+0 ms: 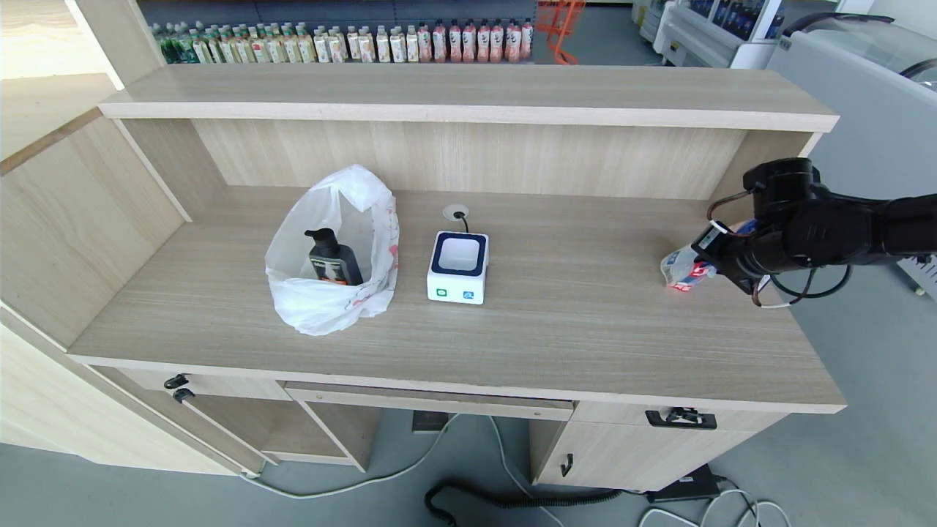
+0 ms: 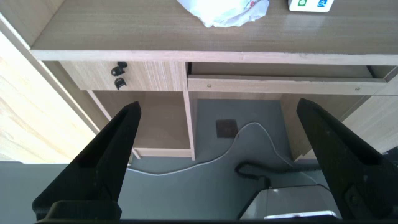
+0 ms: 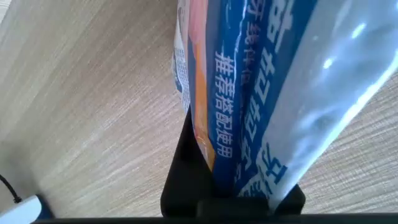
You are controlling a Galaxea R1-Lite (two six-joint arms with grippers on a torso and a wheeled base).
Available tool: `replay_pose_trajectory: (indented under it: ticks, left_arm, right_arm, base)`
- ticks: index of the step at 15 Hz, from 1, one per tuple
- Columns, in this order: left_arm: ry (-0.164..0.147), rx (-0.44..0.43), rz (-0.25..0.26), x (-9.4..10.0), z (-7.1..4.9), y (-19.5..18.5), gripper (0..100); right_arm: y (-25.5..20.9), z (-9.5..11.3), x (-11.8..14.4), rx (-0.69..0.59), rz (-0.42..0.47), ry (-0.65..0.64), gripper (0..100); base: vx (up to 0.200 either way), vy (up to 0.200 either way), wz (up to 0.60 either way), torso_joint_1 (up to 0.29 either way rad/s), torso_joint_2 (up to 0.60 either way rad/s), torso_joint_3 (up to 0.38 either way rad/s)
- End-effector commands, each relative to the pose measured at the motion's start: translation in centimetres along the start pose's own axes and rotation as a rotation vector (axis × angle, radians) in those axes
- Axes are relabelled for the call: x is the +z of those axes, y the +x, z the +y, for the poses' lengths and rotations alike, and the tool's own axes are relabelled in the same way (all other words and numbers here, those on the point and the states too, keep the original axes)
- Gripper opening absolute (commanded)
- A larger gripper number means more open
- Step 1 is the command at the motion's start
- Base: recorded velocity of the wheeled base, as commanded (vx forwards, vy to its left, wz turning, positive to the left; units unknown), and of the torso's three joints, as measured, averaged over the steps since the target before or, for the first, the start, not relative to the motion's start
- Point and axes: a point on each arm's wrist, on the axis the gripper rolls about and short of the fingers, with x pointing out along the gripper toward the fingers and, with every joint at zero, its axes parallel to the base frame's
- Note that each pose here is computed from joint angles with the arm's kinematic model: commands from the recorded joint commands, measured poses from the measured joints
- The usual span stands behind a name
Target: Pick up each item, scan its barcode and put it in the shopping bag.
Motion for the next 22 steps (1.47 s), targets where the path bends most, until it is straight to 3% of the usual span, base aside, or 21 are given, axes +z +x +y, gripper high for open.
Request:
replay_pose_trajectory:
  ticks: [1,3,5,9,11,13,17,22]
  left_arm:
    - [0.000,0.000,0.000,0.0,0.0,0.0,100]
    - [0.000,0.000,0.002,0.0,0.0,0.0,100]
    - [0.000,0.000,0.002,0.0,0.0,0.0,100]
    - [0.000,0.000,0.002,0.0,0.0,0.0,100]
    - [0.000,0.000,0.002,0.0,0.0,0.0,100]
    - [0.000,0.000,0.002,0.0,0.0,0.0,100]
    - [0.000,0.000,0.002,0.0,0.0,0.0,100]
    - [0.000,0.000,0.000,0.0,0.0,0.0,100]
  right_arm:
    - [-0.3,0.0,0.2,-0.008,-0.015,-0.036,0]
    - [-2.7,0.2,0.9,0.019,-0.036,-0.123,0]
    - [-5.3,0.0,0.7,0.129,-0.026,-0.245,0]
    - [-10.7,-2.9,-1.5,0.671,0.036,-0.680,0]
    - [-12.9,-4.2,-3.1,0.998,0.118,-0.785,0]
    - [-14.5,-4.2,-4.9,1.187,0.183,-0.810,0]
    - [-17.1,-2.6,-8.1,1.340,0.285,-0.835,0]
    - [-17.5,-2.8,-10.4,1.371,0.379,-0.823,0]
  base:
    - [0.000,0.000,0.00,0.000,0.00,0.000]
    - [0.000,0.000,0.00,0.000,0.00,0.000]
    - [0.000,0.000,0.00,0.000,0.00,0.000]
    - [0.000,0.000,0.00,0.000,0.00,0.000]
    - [0.000,0.000,0.00,0.000,0.00,0.000]
    - [0.000,0.000,0.00,0.000,0.00,0.000]
    - [0.000,0.000,0.00,0.000,0.00,0.000]
    - [0.000,0.000,0.00,0.000,0.00,0.000]
